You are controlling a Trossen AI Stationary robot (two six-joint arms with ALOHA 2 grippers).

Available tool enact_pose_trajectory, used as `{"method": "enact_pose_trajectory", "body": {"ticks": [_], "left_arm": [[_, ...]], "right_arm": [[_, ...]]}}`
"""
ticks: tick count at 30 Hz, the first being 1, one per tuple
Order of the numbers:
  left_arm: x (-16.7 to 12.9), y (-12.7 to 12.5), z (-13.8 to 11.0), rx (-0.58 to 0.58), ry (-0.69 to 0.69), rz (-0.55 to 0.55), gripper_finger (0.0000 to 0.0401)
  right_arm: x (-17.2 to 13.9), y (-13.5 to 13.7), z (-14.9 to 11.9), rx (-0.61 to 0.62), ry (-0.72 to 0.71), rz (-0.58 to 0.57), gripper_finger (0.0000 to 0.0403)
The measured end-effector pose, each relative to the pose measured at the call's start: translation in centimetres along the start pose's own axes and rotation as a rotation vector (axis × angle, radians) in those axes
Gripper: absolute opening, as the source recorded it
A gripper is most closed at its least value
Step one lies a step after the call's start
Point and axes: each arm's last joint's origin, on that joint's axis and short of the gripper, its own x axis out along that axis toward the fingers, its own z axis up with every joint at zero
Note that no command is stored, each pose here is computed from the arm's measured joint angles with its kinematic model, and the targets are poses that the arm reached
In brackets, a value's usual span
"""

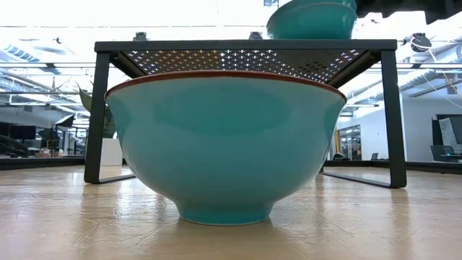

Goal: Pick & Place Mini bowls
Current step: Stack the left white patterned bowl on top of the white patterned bowl

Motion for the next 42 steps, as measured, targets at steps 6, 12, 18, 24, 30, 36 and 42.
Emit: {"method": "enact_pose_trajectory", "body": {"ticks": [6, 12, 18, 24, 30, 36, 42], "left_arm": [[0.0, 0.0, 0.0, 0.0, 0.0, 0.0, 0.0113], [0.0, 0.0, 0.0, 0.0, 0.0, 0.0, 0.0113], [0.0, 0.0, 0.0, 0.0, 0.0, 0.0, 0.0113], [0.0, 0.0, 0.0, 0.0, 0.0, 0.0, 0.0113], [0.0, 0.0, 0.0, 0.0, 0.0, 0.0, 0.0113], [0.0, 0.0, 0.0, 0.0, 0.0, 0.0, 0.0113], [0.0, 0.0, 0.0, 0.0, 0.0, 0.0, 0.0113]], "right_arm": [[0.1, -0.1, -0.8, 0.004, 0.078, -0.009, 0.0], [-0.2, -0.1, -0.9, 0.017, 0.059, -0.008, 0.0], [-0.5, 0.8, -0.1, -0.029, -0.003, 0.039, 0.0], [0.0, 1.9, -1.7, -0.026, 0.027, 0.093, 0.0], [-0.2, 2.5, -1.7, -0.022, -0.012, 0.097, 0.0], [-0.4, 3.1, -1.7, -0.052, -0.02, 0.095, 0.0], [-0.3, 3.0, -2.4, -0.03, 0.048, 0.031, 0.0]]}}
